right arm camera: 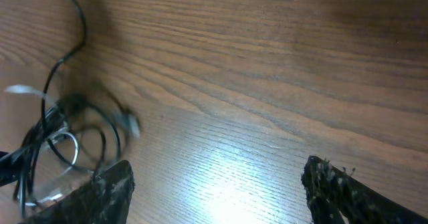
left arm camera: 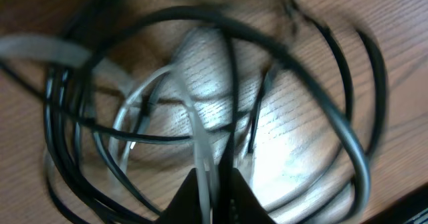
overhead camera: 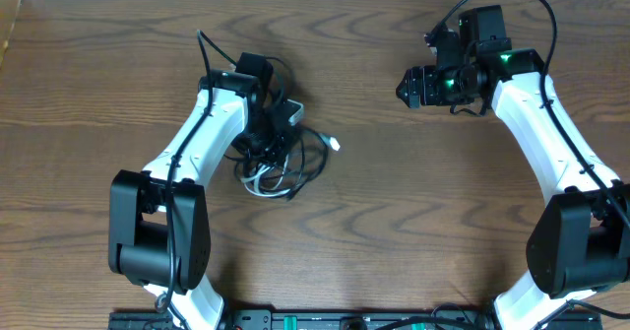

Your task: Untangle cables

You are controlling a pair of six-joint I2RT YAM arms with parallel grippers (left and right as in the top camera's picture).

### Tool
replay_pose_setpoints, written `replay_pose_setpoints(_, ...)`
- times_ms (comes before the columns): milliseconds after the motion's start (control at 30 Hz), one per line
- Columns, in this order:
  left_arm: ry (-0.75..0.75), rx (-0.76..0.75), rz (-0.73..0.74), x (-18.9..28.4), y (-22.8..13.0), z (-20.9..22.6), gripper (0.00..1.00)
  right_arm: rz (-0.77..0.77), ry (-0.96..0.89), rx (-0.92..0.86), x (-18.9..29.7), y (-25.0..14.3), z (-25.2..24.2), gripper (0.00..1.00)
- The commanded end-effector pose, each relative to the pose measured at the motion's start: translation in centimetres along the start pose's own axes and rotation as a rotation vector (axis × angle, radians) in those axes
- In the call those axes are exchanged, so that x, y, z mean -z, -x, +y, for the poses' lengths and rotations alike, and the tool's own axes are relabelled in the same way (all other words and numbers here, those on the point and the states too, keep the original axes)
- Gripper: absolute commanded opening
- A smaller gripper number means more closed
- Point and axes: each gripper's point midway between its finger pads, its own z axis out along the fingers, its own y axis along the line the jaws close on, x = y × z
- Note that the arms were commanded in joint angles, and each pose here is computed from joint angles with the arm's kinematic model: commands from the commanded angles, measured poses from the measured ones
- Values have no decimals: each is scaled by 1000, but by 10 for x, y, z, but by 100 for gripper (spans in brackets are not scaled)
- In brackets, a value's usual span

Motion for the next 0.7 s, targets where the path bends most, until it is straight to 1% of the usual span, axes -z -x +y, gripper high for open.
replay_pose_setpoints(0,-34,37,-64,18,16,-9,7,-12,14,22,0,5,4,79)
replay_pose_setpoints(67,-53,51,-139,40,33,-16,7,-18,33,34,-1,6,10,79)
replay_pose_setpoints(200,-176,91,-346,108,72,-40,7,-31,129,76,-4,9,38,79)
replay_pose_setpoints(300,-268,122,-449,148,85,-54,7,-35,163,109,-6,9,55,79)
replay_pose_setpoints(500,-435,209,-581,203,99,-64,7,-41,205,151,-9,8,76,78)
replay_pose_setpoints(667,-570,267,-656,228,117,-70,7,-70,305,140,-4,16,92,76)
